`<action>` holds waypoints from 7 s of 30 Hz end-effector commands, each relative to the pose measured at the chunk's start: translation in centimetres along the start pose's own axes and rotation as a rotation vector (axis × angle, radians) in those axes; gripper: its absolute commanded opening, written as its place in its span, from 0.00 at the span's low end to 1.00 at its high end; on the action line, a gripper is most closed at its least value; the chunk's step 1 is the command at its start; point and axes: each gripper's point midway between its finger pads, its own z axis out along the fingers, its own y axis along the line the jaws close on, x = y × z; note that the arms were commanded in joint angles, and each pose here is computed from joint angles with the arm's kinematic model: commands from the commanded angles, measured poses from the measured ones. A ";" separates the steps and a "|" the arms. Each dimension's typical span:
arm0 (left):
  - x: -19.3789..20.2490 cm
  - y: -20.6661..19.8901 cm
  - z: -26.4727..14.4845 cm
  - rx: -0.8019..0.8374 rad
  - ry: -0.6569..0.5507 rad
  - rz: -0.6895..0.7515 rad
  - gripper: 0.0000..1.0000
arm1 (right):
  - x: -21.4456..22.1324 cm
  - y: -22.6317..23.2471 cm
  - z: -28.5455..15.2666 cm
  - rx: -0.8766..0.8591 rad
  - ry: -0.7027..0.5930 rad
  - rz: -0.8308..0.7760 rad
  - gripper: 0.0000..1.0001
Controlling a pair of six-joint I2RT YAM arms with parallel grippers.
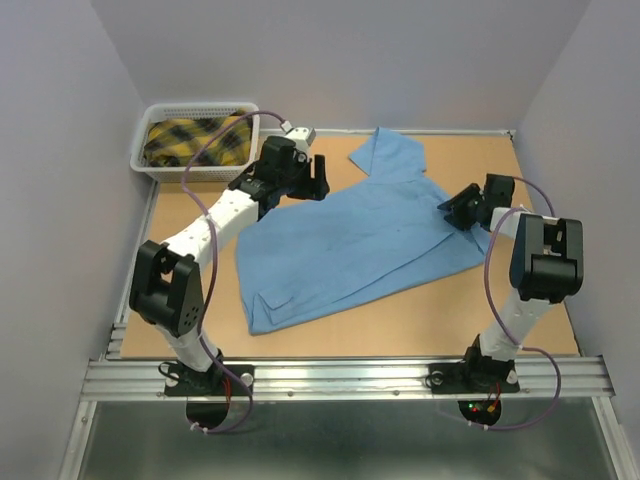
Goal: Fold and stack the long sleeve shirts
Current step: Fold the shirt
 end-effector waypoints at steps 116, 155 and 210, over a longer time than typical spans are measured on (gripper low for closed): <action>9.9 17.4 9.2 -0.164 0.444 0.203 0.63 | -6.3 -0.2 -10.2 0.023 -0.263 -0.334 0.84; 12.2 16.3 8.3 -0.106 0.501 0.171 0.00 | -6.9 -0.2 3.7 0.101 -0.013 -0.829 0.58; 7.4 16.2 -1.1 -0.339 0.230 0.079 0.00 | -5.4 1.0 -5.4 0.223 -0.154 -0.666 0.01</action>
